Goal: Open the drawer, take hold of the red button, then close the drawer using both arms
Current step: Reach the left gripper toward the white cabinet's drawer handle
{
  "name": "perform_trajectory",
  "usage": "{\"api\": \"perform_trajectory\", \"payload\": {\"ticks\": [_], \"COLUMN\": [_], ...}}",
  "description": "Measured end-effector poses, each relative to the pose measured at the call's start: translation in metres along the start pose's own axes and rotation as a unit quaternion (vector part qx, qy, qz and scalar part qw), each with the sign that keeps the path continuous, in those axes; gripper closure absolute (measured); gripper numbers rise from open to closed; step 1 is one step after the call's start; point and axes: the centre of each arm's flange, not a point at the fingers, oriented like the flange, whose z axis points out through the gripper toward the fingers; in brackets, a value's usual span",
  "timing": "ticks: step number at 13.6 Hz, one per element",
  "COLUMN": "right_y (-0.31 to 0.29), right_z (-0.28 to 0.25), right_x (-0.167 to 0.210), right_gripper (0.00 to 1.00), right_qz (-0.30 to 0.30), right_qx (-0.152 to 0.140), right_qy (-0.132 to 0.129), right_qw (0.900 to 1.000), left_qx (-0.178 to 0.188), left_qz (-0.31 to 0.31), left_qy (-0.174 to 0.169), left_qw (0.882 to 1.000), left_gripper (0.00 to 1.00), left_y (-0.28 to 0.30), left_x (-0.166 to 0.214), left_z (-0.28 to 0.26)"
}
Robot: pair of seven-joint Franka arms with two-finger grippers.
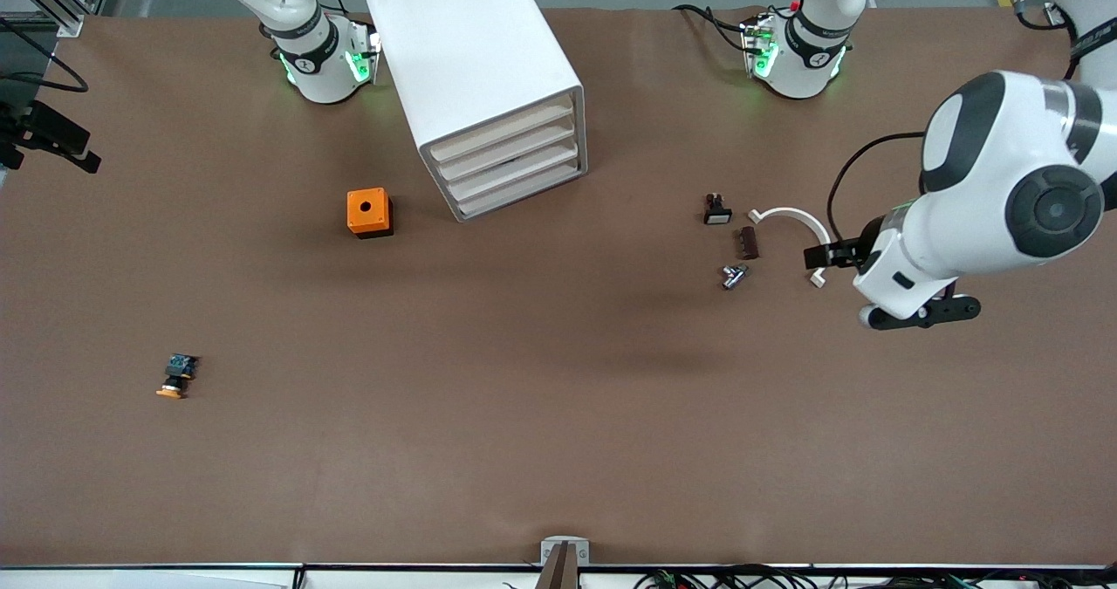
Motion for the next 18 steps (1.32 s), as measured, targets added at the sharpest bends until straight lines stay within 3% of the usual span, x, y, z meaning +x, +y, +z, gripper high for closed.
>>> {"api": "perform_trajectory", "payload": {"ticks": [3,6,9,14,18], "right_y": [0.000,0.000,0.000,0.000,0.000], "right_z": [0.000,0.000,0.000,-0.002,-0.002], "right_x": [0.000,0.000,0.000,-0.001,-0.002], "right_gripper": [0.00,0.00,0.00,0.00,0.00], "right_qz": [0.000,0.000,0.000,0.000,0.000], "right_qx": [0.000,0.000,0.000,0.000,0.000], "right_qy": [0.000,0.000,0.000,0.002,0.002], "right_qw": [1.000,1.000,1.000,1.000,1.000], "left_qx": [-0.032,-0.056,-0.040,0.006,0.036], "left_qz": [-0.070,-0.150,-0.225,-0.359,-0.470], "left_qy": [-0.033,-0.095,-0.134,-0.159,-0.211], "left_qw": [0.996,0.982,0.964,0.920,0.856], "left_gripper": [0.00,0.00,0.00,0.00,0.00], "left_y": [0.018,0.053,0.098,0.194,0.251], "left_x": [0.010,0.011,0.007,-0.030,-0.067], "left_z": [0.018,0.053,0.096,0.160,0.200]}}
